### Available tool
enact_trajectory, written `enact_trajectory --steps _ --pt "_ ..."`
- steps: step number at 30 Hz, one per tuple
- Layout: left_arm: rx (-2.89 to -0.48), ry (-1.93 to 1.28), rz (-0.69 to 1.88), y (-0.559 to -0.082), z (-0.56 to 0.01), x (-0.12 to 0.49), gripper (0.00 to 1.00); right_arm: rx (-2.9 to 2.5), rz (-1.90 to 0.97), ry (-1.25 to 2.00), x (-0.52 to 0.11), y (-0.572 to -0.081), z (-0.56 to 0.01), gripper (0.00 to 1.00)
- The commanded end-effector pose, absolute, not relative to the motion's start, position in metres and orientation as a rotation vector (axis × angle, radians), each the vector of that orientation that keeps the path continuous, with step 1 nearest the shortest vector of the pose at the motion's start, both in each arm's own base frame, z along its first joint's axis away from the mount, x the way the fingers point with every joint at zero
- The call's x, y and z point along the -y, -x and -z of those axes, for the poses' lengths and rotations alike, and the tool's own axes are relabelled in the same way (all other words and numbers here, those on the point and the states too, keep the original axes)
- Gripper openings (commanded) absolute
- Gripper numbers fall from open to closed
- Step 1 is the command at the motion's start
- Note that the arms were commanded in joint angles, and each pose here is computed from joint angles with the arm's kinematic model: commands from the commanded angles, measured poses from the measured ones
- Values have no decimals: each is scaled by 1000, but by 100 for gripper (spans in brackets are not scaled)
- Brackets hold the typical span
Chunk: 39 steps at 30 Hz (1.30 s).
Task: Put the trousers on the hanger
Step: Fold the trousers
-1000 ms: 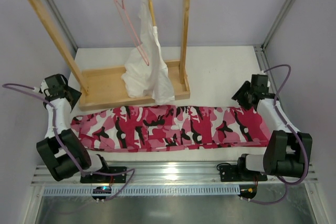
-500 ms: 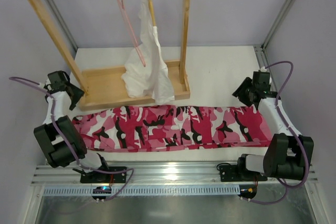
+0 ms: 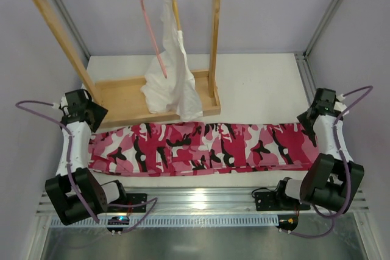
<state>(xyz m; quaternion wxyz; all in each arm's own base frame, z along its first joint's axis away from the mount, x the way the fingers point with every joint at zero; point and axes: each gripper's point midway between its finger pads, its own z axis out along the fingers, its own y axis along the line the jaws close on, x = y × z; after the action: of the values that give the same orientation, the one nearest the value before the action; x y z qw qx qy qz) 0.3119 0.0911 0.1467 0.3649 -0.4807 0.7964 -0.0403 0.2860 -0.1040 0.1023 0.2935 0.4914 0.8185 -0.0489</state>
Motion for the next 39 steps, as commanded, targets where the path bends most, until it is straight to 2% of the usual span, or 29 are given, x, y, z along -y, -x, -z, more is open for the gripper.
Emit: enact_trajectory --steps 1,4,8,11,15,39 --pt "-2081 1379 119 -294 -119 -82 55 -2056 286 -1499 147 -243 -97 48" --pt "-2118 1485 61 -274 -105 -80 54 -2020 374 -1566 171 -220 -89 47" --pt "-2145 1489 1 -258 -101 -82 54 -2019 410 -1542 182 -217 -83 45" --pt "-2130 1462 64 -259 -105 -75 56 -2011 385 -1470 184 -225 -80 45" --pt "-2136 1497 196 -257 -100 -56 55 -2031 439 -1508 190 -210 -62 45" --pt "-2252 1596 94 -236 -44 -55 55 -1935 484 -1706 203 -166 -33 44"
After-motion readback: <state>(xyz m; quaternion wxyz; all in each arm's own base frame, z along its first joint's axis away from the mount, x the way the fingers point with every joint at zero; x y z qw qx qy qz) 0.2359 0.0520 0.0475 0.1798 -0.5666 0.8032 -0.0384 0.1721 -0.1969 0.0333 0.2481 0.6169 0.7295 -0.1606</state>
